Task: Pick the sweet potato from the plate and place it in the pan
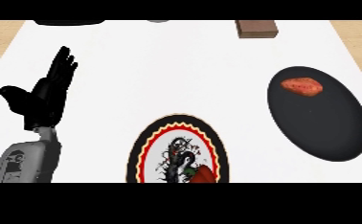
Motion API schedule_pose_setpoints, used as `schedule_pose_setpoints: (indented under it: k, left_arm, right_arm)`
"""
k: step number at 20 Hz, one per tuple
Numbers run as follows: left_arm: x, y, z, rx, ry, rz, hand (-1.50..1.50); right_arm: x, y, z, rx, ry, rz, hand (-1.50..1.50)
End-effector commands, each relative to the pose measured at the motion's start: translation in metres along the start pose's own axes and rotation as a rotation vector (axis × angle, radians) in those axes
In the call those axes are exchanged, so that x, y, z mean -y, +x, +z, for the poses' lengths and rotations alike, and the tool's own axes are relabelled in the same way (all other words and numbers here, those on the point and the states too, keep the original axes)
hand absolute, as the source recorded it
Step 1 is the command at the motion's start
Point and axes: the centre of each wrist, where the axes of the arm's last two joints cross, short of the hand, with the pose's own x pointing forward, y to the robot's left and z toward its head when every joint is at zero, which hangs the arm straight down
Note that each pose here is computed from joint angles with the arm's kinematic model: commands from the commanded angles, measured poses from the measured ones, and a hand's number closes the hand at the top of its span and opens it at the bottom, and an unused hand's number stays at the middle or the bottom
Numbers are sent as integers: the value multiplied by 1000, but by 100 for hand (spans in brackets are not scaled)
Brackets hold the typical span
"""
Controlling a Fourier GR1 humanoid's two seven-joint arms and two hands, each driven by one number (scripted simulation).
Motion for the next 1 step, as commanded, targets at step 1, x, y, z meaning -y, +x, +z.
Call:
schedule_pose_setpoints:
  k: [1]
  left_arm:
    - [16, 5, 7, 19, -6, 7, 0]
  right_arm:
    - [10, 29, 18, -13, 17, 41, -150]
